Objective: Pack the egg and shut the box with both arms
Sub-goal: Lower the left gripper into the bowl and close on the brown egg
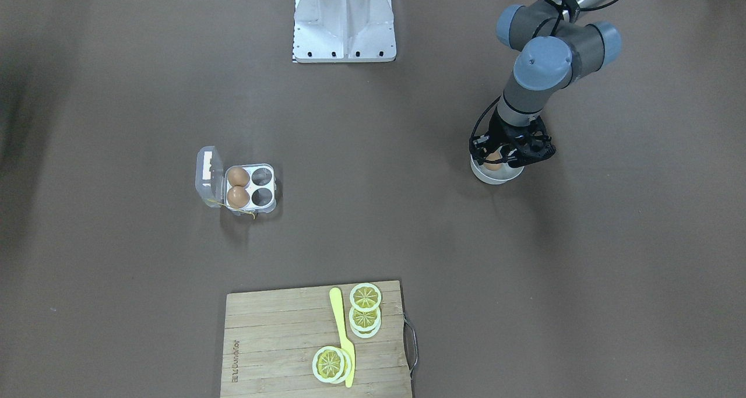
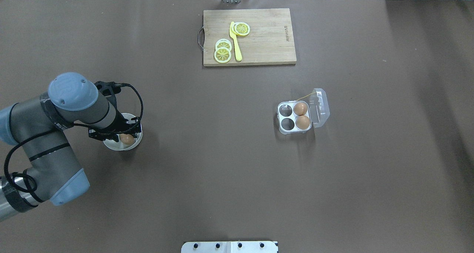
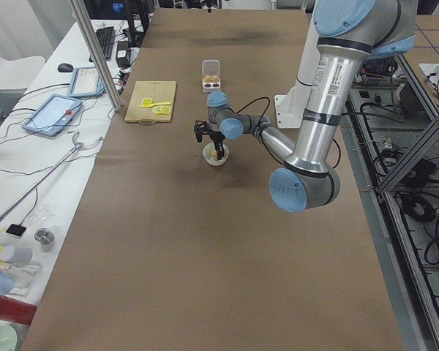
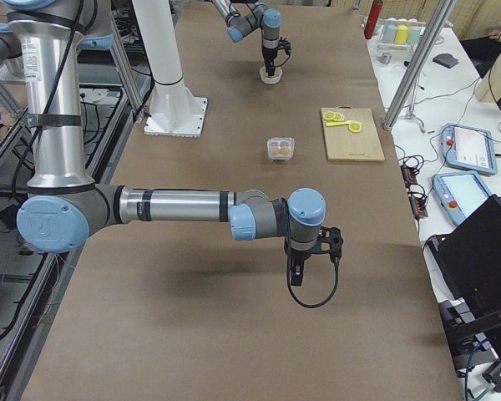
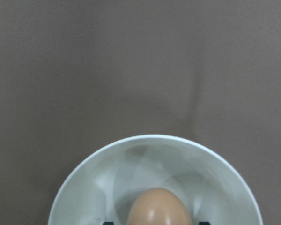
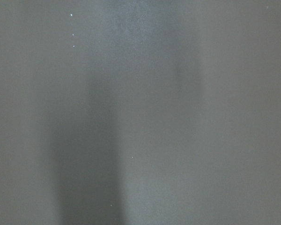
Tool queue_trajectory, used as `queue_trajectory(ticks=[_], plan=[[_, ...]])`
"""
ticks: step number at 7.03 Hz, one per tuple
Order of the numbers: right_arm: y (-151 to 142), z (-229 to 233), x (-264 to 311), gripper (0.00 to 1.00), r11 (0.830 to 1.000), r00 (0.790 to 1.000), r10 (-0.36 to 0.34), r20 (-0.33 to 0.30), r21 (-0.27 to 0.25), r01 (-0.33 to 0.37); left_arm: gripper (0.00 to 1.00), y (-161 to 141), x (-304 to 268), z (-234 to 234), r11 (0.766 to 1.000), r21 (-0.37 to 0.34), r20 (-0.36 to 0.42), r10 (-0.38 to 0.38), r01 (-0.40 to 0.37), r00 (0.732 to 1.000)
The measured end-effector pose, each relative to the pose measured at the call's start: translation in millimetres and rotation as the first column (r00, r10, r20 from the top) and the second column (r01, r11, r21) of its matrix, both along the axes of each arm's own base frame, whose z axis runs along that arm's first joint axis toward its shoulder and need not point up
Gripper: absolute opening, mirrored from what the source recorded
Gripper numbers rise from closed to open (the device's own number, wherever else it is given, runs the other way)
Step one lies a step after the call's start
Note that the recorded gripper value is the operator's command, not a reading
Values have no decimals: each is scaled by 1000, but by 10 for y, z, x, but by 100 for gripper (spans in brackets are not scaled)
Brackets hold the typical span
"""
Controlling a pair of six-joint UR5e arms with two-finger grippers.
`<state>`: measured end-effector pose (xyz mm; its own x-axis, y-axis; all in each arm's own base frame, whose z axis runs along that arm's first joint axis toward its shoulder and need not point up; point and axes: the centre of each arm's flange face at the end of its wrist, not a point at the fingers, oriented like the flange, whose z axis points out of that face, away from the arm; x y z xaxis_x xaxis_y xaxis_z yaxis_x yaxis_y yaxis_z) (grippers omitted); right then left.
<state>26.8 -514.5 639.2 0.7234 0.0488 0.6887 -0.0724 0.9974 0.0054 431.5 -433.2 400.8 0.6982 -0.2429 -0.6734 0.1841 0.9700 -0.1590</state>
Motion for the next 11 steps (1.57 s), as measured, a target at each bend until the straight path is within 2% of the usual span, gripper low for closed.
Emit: queue_trajectory(ticks=[4, 8, 11], plan=[[3, -2, 0, 100, 1000, 1000, 0, 0, 0, 0, 38, -9, -10, -5, 1000, 14, 0, 12, -12, 1000], [15, 11, 1, 100, 1000, 1000, 0, 0, -3, 0, 38, -26, -93, -80, 1000, 28, -12, 12, -12, 1000], [13, 8, 0, 100, 1000, 1000, 0, 1, -3, 0, 38, 55, -333, -425, 998, 49, 3, 43, -43, 999]])
